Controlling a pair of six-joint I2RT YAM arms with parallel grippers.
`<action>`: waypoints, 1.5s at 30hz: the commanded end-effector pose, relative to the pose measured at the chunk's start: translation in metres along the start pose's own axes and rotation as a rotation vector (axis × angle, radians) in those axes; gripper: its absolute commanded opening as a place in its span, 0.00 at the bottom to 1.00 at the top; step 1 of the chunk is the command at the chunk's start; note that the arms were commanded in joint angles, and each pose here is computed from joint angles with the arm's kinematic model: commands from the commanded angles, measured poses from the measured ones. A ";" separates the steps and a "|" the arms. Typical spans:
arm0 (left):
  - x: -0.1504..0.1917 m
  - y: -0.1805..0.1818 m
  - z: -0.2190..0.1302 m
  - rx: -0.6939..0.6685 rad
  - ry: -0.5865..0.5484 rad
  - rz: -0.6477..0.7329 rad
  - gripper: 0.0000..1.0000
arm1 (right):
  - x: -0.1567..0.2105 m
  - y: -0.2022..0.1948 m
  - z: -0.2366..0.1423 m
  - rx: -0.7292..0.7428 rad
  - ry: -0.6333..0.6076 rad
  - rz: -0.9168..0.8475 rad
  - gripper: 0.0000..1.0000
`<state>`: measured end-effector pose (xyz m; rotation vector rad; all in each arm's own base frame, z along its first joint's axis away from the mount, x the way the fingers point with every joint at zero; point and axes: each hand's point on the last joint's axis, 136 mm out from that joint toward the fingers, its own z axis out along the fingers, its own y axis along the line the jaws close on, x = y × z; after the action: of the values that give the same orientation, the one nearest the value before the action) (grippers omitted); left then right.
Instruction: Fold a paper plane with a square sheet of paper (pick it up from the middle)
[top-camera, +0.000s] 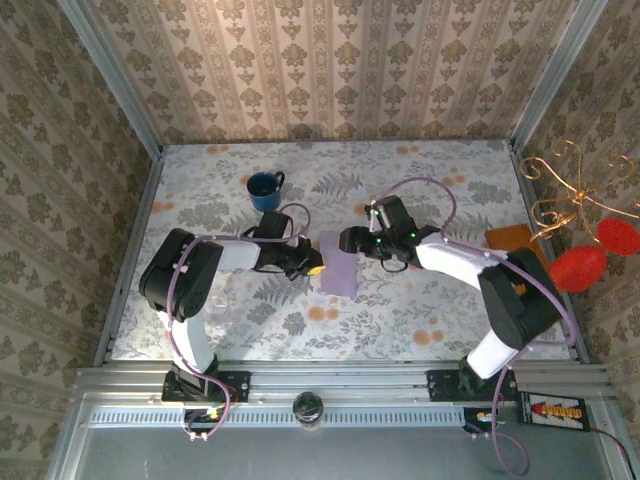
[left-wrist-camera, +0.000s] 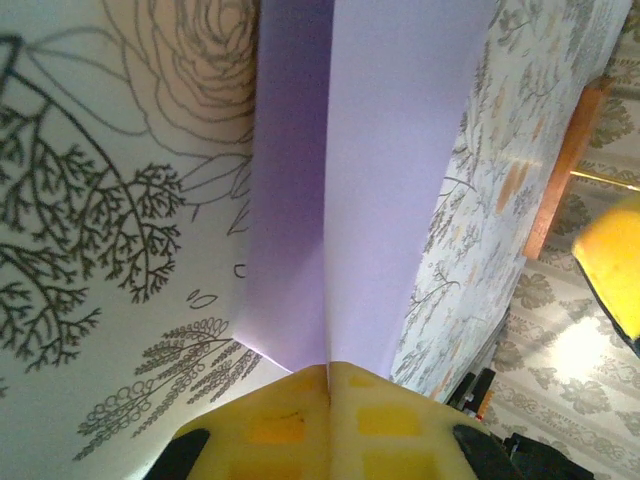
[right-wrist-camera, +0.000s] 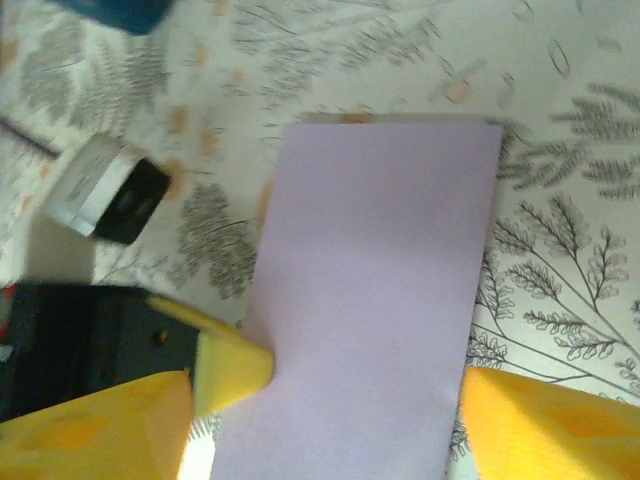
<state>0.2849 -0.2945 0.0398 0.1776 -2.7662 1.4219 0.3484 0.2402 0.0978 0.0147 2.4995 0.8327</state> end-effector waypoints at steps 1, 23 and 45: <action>-0.012 -0.010 -0.013 0.026 -0.051 0.007 0.02 | -0.010 0.010 -0.014 -0.040 -0.087 -0.158 0.79; -0.021 -0.008 -0.024 0.014 -0.118 -0.061 0.01 | 0.077 0.045 0.006 0.054 -0.069 -1.099 0.90; -0.017 -0.011 -0.021 0.018 -0.107 -0.050 0.02 | 0.080 0.039 0.046 0.156 -0.239 -1.250 0.61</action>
<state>0.3040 -0.2803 0.0518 0.3346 -2.8091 1.4436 0.2873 0.3076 0.0377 -1.2242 1.8447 0.0925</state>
